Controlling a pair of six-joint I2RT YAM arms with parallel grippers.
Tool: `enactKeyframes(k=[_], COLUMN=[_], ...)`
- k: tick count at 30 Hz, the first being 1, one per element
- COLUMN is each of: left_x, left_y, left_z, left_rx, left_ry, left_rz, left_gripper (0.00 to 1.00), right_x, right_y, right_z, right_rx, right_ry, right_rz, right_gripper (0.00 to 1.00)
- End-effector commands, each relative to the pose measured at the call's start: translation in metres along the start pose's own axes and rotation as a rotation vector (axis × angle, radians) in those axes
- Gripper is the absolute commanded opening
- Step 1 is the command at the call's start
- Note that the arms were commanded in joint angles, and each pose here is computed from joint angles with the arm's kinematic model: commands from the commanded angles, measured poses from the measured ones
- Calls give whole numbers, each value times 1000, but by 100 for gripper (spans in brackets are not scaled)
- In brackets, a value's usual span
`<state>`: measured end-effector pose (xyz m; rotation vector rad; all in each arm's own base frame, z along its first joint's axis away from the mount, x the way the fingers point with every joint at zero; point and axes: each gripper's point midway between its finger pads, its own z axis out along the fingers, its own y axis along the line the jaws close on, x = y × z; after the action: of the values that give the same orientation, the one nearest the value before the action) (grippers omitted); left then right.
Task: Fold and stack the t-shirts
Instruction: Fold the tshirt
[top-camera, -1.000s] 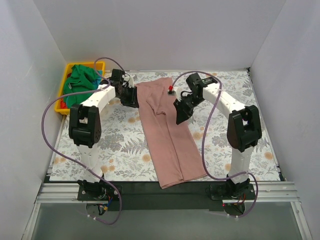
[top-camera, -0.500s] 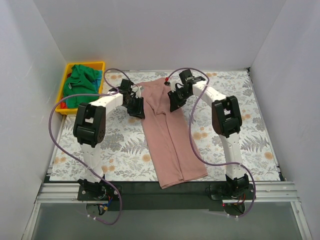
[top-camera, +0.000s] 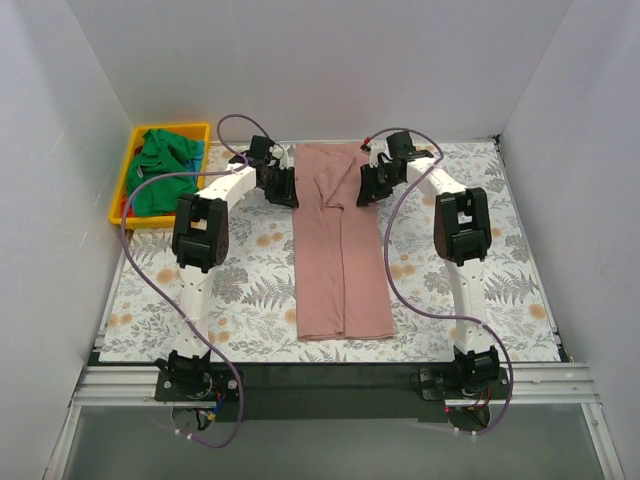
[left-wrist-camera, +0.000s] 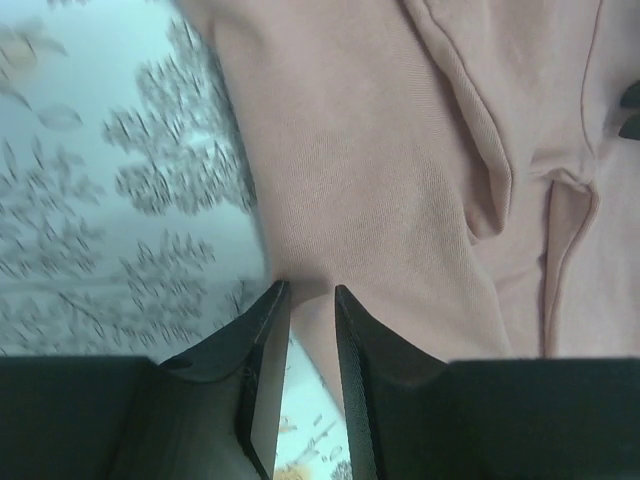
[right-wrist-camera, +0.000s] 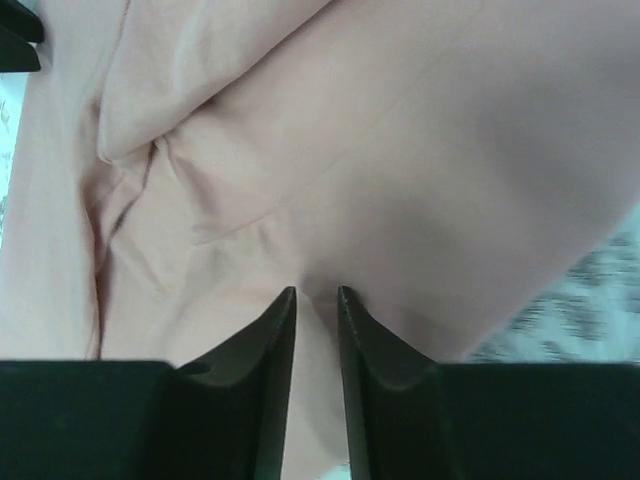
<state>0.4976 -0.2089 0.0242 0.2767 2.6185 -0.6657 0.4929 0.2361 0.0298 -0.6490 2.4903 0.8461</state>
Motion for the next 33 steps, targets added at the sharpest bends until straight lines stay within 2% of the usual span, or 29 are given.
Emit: enactKeyframes(k=[1,6,8,10,11,12,13,14,15,17,18,19,21,24,28,33], left_x=[-10,-30,-44,-35,-43,-23,-18,-13,8,30,35,63,78,106,130,149], left_y=[41,9,-7,-16,-31,-33,-41,-52,-50,-58,-65,-66,-70,-73,-73,-66], left_z=[7,-27,-61,-76,-106,-105,-116,-135,-134,-141,-153,-146,-148,-144,-141,-138], left_rx=[-91,11,31,64,77,111,132,153,155,201,216,261,277,284,291,278], left_ry=[-1,-64,-130,-141,-198,-166,-176,-197,-167,-146,-165,-114,-125,-93,-58,-34], left_rz=[-32,19,62,75,105,105,129,154,140,149,172,157,171,176,180,193], left_gripper=[25,34,39,51,54,57,61,61,62,62,62,60,56,52,49,49], right_x=[-25,-63,-72,-79,-67,-63,-59,-52,-30,-17,-10,4,16,32,44,36], right_y=[-42,-24,-4,14,17,22,31,35,34,43,46,45,50,53,41,14], right_z=[-2,-33,-56,-85,-87,-92,-107,-110,-105,-110,-107,-101,-91,-71,-41,-20], right_rx=[86,57,43,52,51,56,64,67,59,54,45,34,-1,-43,-57,4], right_ry=[-76,-165,-194,-224,-200,-188,-180,-165,-121,-108,-95,-65,-37,11,57,66], right_rz=[14,-72,-126,-190,-191,-208,-233,-237,-216,-228,-225,-202,-184,-136,-88,-84], right_gripper=[32,52,56,60,61,61,61,60,59,56,52,49,38,29,28,27])
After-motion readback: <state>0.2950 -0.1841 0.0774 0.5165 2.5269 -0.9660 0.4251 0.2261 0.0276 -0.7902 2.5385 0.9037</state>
